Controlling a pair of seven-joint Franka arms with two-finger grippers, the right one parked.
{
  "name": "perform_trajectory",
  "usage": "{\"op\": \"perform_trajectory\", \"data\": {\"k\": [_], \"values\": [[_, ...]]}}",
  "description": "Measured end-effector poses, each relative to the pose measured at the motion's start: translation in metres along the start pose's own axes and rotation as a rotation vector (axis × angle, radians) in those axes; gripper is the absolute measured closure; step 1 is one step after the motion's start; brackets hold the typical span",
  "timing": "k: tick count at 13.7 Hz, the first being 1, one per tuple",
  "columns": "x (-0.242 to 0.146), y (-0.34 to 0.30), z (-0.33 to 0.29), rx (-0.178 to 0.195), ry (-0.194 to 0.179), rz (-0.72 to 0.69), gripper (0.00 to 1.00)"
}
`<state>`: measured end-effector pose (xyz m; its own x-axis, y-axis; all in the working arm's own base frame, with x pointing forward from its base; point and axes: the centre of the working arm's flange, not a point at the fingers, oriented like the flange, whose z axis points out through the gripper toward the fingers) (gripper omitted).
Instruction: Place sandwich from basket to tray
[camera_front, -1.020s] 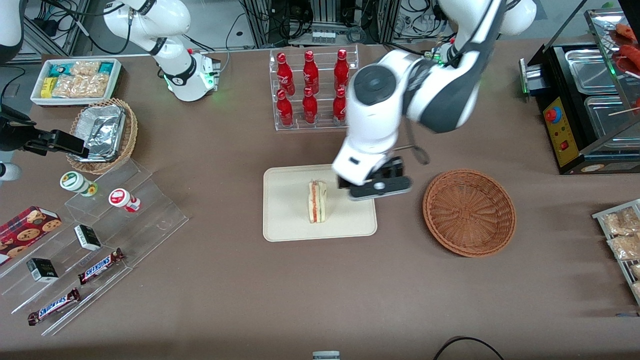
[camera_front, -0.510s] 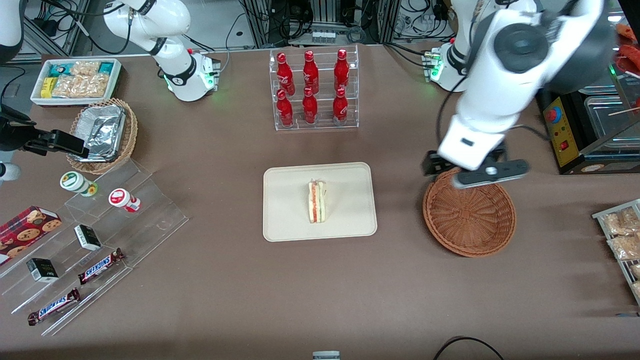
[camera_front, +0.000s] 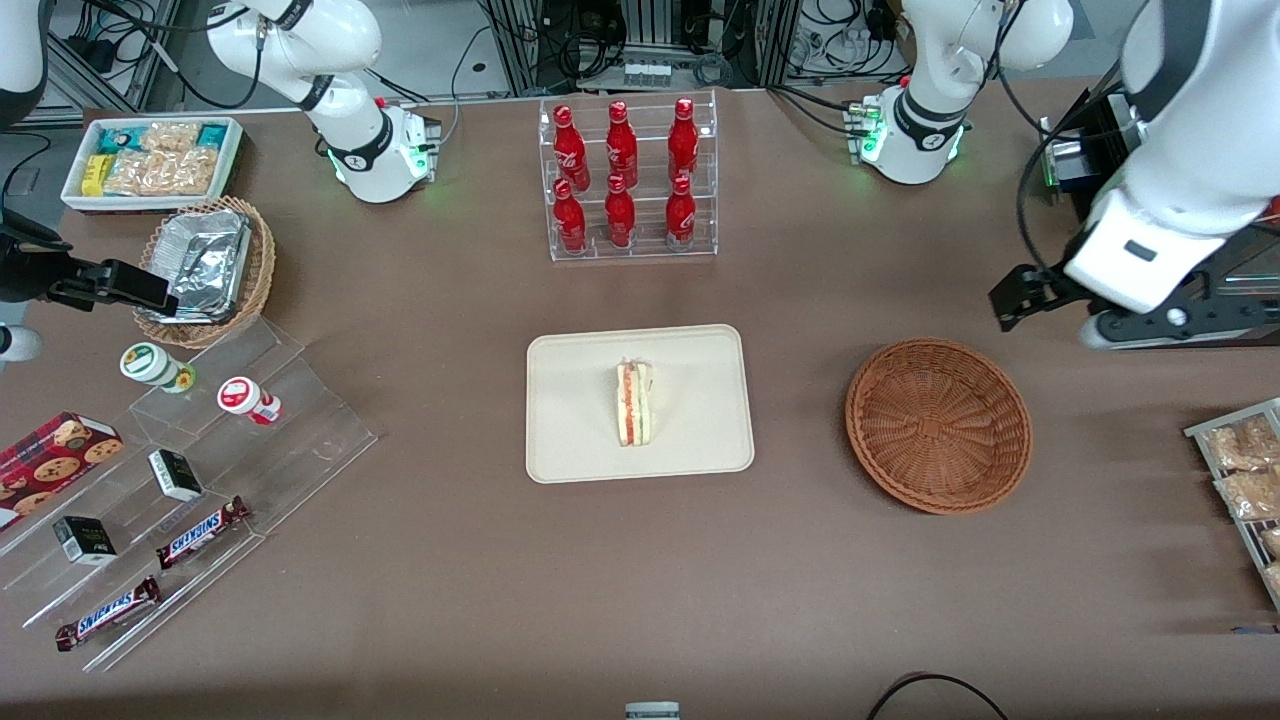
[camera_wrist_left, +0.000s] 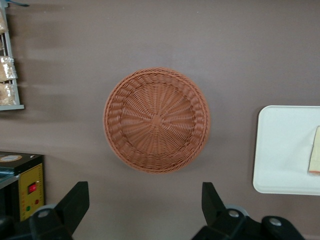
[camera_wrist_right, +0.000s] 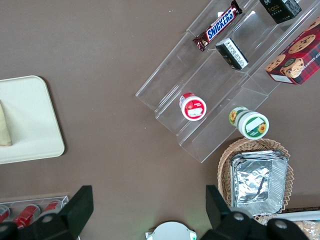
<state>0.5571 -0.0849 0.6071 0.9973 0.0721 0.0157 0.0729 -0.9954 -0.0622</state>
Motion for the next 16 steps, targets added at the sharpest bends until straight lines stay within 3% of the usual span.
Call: {"op": "perform_trajectory", "data": {"k": [9, 16], "values": [[-0.005, -0.074, -0.009, -0.015, -0.033, 0.057, 0.00], [-0.010, -0.055, -0.012, -0.017, -0.027, 0.095, 0.00]]}}
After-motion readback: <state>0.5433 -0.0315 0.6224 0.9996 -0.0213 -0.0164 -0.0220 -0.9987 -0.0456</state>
